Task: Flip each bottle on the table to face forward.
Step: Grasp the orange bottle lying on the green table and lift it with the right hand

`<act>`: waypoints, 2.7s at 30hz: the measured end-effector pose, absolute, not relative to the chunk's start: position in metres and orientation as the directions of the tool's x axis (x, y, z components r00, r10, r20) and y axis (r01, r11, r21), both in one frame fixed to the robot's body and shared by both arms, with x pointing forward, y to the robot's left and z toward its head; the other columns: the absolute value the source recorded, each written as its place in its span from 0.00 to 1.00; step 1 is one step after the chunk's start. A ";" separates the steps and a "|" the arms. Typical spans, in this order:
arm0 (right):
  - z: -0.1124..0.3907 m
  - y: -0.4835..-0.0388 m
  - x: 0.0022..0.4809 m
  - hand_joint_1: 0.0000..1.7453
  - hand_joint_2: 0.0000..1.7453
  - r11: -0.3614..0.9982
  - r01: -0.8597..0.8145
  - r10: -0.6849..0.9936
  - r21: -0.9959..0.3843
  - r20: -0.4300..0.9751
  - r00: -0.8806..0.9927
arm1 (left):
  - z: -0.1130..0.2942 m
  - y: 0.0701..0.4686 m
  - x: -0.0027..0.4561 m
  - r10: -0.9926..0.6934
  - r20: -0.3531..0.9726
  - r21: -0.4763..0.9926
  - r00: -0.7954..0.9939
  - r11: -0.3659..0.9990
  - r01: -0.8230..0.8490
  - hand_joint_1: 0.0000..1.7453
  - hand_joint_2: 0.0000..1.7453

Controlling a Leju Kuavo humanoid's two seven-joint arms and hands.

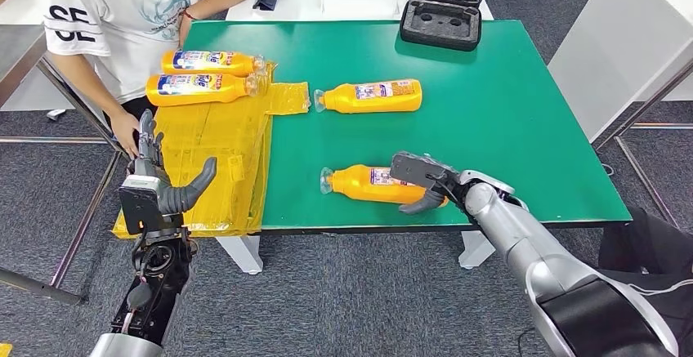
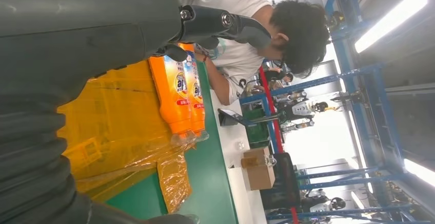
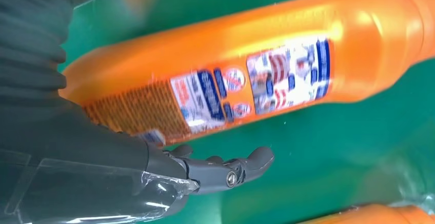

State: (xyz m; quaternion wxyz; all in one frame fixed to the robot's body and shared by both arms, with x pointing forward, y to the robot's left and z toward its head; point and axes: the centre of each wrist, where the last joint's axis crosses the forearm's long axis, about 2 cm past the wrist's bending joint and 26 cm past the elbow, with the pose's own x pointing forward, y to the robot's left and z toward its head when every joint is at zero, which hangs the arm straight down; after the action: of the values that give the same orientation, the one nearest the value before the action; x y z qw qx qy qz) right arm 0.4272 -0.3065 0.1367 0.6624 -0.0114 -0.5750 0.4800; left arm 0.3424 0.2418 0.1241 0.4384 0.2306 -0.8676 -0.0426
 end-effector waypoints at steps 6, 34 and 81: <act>0.142 -0.310 0.430 0.00 1.00 0.551 -0.613 0.642 -0.567 0.757 -0.122 | 0.121 0.244 0.340 -0.442 0.744 0.283 -0.501 0.888 -0.363 0.00 1.00; 0.161 -0.315 0.444 0.00 1.00 0.437 -0.656 0.770 -0.615 0.633 -0.081 | 0.118 0.245 0.338 -0.442 0.754 0.287 -0.486 0.887 -0.361 0.00 1.00; 0.143 -0.323 0.436 0.00 1.00 0.398 -0.701 0.829 -0.592 0.559 -0.002 | 0.107 0.242 0.336 -0.427 0.778 0.300 -0.460 0.897 -0.324 0.00 1.00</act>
State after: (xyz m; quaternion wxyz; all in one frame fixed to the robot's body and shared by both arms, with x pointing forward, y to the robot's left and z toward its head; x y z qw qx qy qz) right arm 0.4361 -0.3235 0.1428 0.7030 -0.0707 -0.4526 0.5440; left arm 0.3359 0.2421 0.1069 0.4705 0.2201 -0.8527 -0.0547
